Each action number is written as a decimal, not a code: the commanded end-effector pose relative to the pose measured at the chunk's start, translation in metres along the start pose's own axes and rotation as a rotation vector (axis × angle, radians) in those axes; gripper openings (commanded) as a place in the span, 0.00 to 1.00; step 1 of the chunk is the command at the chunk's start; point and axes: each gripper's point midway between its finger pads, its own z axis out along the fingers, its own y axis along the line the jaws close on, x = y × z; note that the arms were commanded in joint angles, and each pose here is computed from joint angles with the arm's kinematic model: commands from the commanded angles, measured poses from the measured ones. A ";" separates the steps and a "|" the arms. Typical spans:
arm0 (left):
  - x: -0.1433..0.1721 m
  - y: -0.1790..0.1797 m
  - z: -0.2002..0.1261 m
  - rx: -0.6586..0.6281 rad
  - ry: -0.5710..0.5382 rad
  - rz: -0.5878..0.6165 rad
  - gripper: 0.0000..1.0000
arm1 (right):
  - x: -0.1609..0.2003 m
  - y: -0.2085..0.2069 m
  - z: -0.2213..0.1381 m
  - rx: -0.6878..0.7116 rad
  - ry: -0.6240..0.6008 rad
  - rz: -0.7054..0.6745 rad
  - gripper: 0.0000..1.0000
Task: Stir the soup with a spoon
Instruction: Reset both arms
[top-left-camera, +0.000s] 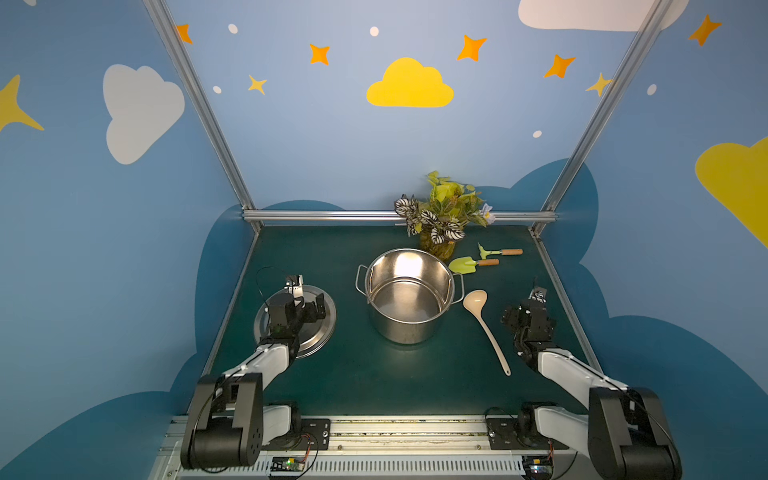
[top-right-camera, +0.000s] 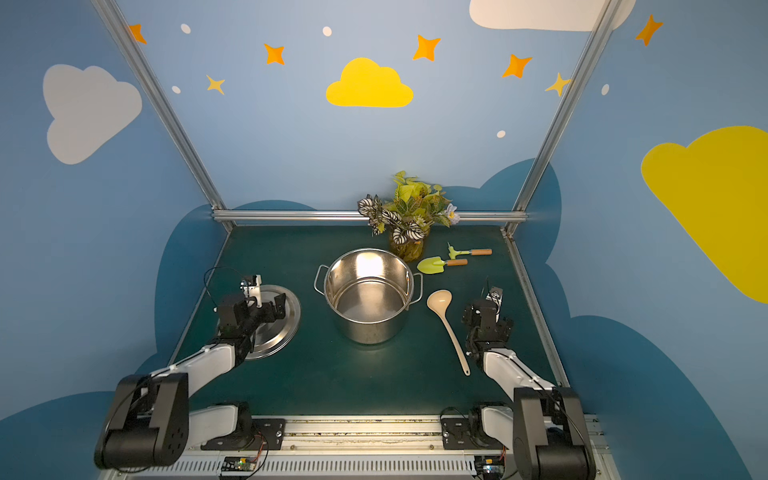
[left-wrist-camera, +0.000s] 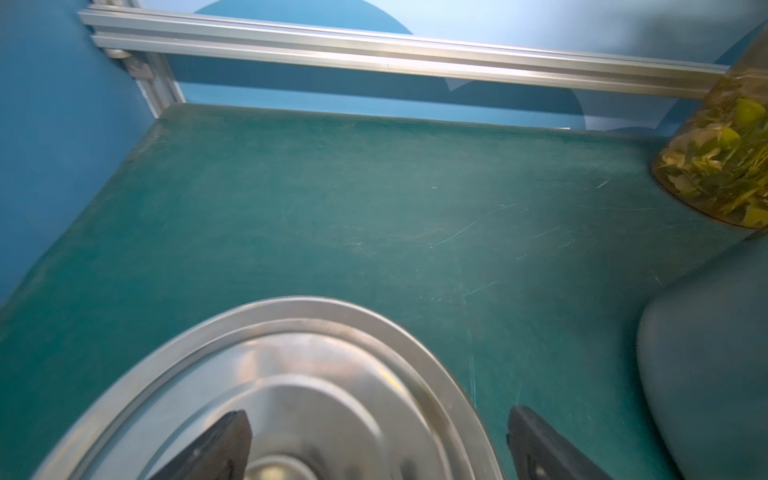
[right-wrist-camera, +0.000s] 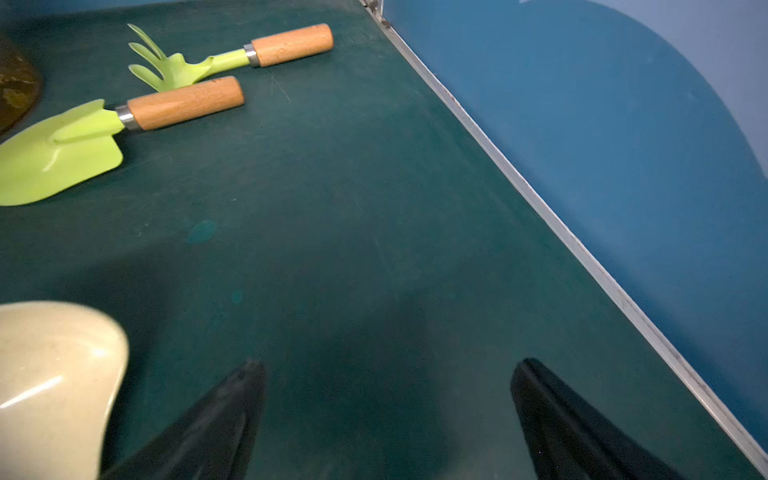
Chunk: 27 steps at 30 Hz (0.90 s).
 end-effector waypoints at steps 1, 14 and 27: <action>-0.023 -0.014 0.007 0.086 -0.133 0.045 1.00 | -0.052 0.016 0.002 -0.069 -0.178 0.005 0.98; -0.001 -0.046 0.033 0.170 -0.103 0.192 1.00 | -0.036 0.041 0.035 -0.158 -0.122 0.002 0.98; 0.001 -0.047 0.034 0.167 -0.094 0.202 1.00 | -0.036 0.042 0.037 -0.155 -0.112 -0.008 0.98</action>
